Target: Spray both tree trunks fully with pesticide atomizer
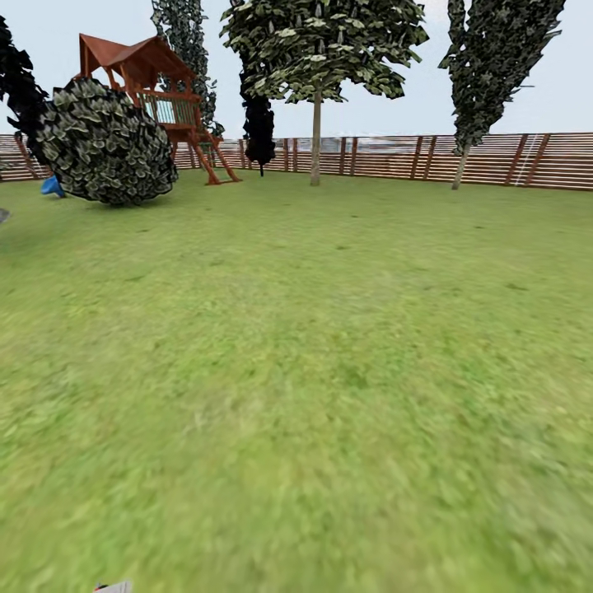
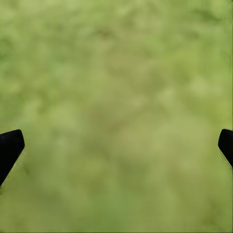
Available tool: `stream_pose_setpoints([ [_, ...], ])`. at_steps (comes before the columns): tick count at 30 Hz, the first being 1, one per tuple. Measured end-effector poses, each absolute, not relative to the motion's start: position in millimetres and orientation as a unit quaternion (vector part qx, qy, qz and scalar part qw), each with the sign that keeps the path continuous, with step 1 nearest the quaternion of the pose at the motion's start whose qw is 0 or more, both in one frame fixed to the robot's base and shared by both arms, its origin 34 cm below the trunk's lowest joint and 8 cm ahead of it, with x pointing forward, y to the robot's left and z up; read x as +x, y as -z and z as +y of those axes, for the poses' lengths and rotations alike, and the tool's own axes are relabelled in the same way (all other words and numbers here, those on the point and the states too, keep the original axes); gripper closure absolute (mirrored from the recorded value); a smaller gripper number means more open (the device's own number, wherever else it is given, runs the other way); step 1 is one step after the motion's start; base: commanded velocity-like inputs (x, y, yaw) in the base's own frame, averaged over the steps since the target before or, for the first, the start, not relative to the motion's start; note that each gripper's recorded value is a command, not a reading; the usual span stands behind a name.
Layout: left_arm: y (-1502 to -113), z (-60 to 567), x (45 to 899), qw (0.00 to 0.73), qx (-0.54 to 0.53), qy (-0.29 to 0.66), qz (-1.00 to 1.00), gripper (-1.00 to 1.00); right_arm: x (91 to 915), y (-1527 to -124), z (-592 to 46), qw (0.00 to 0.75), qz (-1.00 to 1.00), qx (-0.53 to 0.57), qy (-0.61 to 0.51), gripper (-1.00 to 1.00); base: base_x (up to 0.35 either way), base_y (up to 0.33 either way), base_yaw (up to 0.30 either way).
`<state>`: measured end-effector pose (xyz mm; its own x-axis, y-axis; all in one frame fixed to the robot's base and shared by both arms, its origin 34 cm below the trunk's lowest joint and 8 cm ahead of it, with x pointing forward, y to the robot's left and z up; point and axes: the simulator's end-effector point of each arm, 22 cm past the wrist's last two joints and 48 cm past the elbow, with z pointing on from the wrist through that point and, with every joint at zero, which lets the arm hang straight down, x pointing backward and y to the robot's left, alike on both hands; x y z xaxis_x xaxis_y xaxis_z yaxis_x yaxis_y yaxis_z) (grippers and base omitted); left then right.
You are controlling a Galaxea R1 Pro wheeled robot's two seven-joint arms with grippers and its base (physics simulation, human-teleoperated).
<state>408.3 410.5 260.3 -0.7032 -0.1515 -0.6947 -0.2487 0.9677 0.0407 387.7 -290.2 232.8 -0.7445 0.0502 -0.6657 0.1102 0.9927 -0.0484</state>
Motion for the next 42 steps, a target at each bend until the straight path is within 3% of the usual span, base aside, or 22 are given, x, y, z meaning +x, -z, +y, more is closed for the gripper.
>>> stream_pose_setpoints([
  [42,-260.4,410.4,408.4,0.37,-0.108,-0.066,0.921,1.0,387.7,-232.8,-290.1,0.355,0.933,0.043,0.042,-1.0,0.341,0.0,0.0],
])
